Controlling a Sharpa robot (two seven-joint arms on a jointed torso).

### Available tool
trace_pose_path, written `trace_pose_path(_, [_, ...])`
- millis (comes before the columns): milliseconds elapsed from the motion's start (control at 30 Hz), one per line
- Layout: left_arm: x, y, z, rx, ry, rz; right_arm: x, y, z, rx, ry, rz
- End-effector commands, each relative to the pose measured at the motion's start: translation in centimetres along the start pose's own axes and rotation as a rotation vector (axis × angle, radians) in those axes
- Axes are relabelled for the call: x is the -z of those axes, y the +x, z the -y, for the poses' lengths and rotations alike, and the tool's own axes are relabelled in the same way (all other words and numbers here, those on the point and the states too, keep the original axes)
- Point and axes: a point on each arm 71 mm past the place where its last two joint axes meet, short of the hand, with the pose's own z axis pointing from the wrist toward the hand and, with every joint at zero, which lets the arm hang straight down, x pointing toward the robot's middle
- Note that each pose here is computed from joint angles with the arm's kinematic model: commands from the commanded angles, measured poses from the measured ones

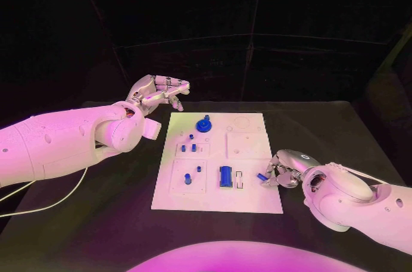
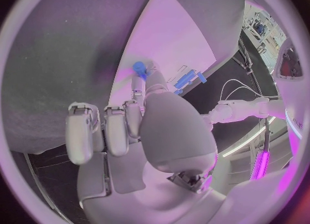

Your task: Assemble the parts on the task board

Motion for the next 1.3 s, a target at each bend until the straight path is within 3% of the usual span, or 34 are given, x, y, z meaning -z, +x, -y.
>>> trace_pose_path(33, [-0.06,0.14,0.23,0.010,0.022,-0.012,-0.1,0.7,0.1,0.129,-0.004,-0.040])
trace_pose_path(300, [-0.05,0.16,0.22,0.011,0.021,-0.014,-0.2,0.9,-0.3,0.169,-0.012,-0.040])
trace_pose_path(967, [0.02,0.22,0.24,0.013,0.021,-0.017,1.9,0.0,-1.8,-0.118,-0.001,0.038])
trace_pose_path(1300, [0.12,0.26,0.27,0.015,0.021,-0.019,1.7,0.1,-2.8,-0.209,0.006,0.050])
